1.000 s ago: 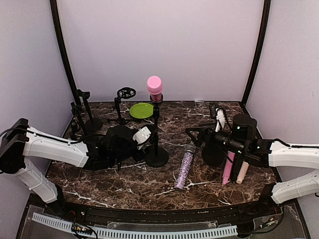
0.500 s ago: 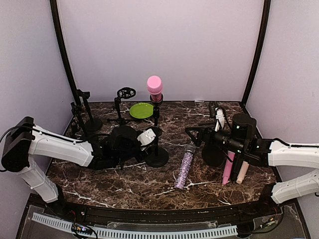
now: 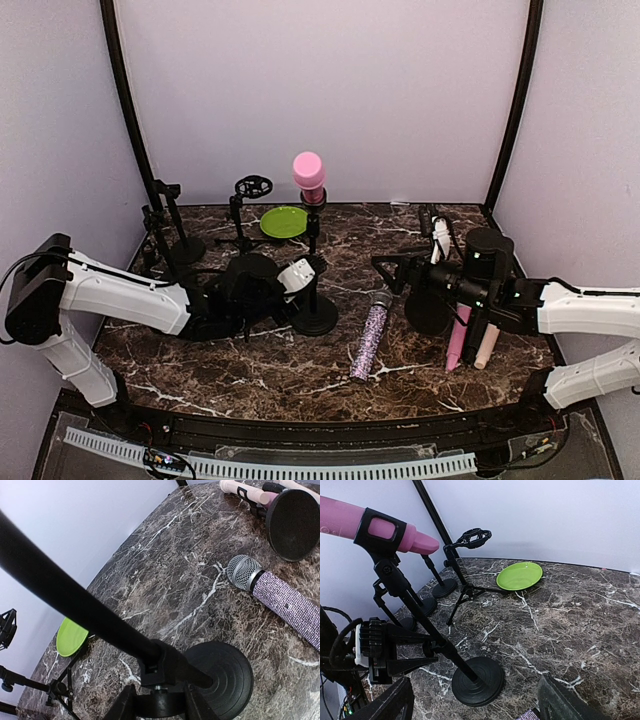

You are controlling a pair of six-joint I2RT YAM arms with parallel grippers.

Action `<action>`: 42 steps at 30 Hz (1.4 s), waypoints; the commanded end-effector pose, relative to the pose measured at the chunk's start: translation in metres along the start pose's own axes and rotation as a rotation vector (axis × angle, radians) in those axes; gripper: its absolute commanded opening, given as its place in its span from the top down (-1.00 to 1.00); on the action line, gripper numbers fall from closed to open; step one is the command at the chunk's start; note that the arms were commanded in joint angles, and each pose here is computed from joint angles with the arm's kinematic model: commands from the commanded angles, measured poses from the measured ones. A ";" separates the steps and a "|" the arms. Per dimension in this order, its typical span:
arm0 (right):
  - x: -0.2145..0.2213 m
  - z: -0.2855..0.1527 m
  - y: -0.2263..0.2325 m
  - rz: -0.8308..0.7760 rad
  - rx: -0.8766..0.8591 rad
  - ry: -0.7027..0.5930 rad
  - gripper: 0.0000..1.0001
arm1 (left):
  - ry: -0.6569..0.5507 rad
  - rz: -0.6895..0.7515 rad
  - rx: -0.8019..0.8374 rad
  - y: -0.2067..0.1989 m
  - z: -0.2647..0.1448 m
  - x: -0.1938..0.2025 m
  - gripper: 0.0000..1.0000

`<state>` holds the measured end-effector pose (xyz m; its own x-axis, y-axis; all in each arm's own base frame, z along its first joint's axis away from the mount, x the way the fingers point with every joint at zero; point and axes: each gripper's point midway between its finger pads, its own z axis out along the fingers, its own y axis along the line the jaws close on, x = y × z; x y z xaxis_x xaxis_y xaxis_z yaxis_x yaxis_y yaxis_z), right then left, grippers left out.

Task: Remove the microphone from the stand
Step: Unscrew the knob on the microphone stand.

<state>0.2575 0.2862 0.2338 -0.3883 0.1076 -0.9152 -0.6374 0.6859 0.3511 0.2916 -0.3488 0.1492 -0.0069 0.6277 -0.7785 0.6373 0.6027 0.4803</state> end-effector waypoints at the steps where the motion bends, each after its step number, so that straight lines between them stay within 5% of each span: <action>1: -0.017 0.001 0.009 -0.005 -0.018 -0.046 -0.73 | -0.032 -0.057 -0.012 0.005 -0.004 -0.012 0.47; 32: -0.018 -0.004 0.012 0.005 -0.040 -0.048 -0.73 | -0.038 -0.808 0.507 -0.010 -0.019 0.006 0.56; 42: -0.018 -0.007 0.013 0.010 -0.049 -0.054 -0.73 | -0.076 -0.714 0.464 0.005 -0.020 -0.011 0.07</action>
<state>0.2554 0.2857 0.2385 -0.3834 0.1154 -0.9163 -0.6442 0.6775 0.3549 0.2756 -0.3455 0.1459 -0.5356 0.1253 -0.8351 0.7288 0.5681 -0.3822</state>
